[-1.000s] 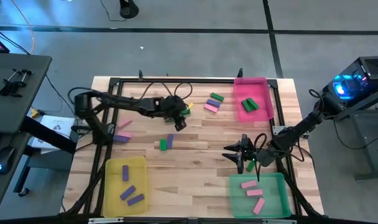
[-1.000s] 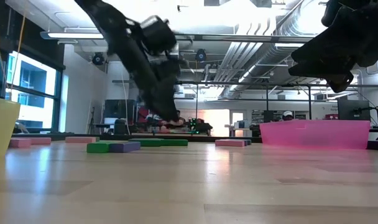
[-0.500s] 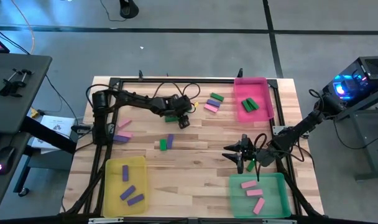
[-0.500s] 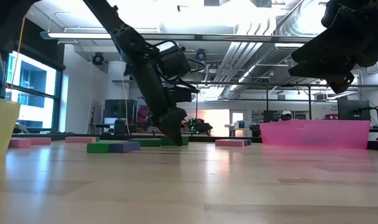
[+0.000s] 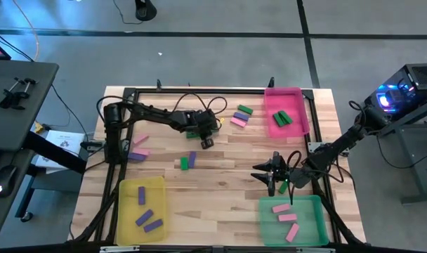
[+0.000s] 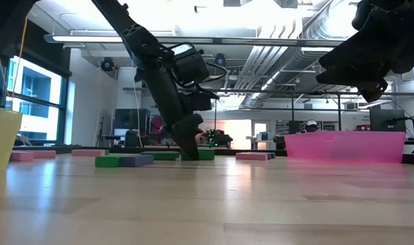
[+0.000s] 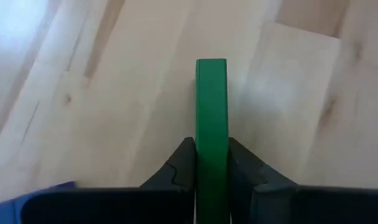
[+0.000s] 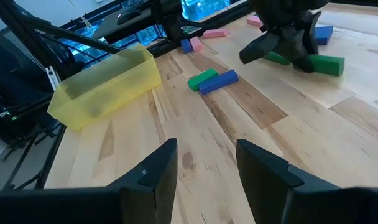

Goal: Sort blocks
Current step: Put the green block into the pink bin

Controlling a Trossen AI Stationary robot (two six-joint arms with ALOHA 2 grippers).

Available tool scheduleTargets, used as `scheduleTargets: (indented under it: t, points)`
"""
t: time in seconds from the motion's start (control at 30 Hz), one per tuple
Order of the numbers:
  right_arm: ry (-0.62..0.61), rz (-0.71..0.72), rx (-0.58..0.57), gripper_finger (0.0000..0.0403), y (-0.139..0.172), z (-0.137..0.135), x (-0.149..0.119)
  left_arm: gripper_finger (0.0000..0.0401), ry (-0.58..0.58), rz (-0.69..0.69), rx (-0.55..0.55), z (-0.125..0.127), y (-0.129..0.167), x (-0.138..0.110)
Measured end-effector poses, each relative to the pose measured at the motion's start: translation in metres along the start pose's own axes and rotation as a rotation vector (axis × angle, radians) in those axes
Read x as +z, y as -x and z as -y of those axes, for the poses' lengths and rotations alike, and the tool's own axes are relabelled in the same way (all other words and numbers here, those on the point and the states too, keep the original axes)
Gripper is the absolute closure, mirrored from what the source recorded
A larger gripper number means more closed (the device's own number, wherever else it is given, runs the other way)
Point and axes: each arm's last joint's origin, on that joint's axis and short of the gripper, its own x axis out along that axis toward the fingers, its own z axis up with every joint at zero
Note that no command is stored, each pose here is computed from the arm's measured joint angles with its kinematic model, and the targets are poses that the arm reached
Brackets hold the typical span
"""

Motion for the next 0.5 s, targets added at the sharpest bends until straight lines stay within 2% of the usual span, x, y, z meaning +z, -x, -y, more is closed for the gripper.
scheduleTargets:
  t: [0.17, 0.33, 0.5]
  points:
    - [0.081, -0.014, -0.032, 0.0253, -0.004, 0.001, -0.007, 0.0363, -0.074, 0.073, 0.006, 0.031, 0.021, 0.008]
    - [0.130, -0.011, -0.090, 0.0253, -0.011, 0.003, -0.018, 0.0369, -0.184, 0.268, -0.047, 0.078, 0.053, 0.021]
    - [0.187, 0.046, -0.058, 0.0253, -0.020, -0.005, -0.020, 0.0368, -0.305, 0.501, -0.138, 0.129, 0.080, 0.028]
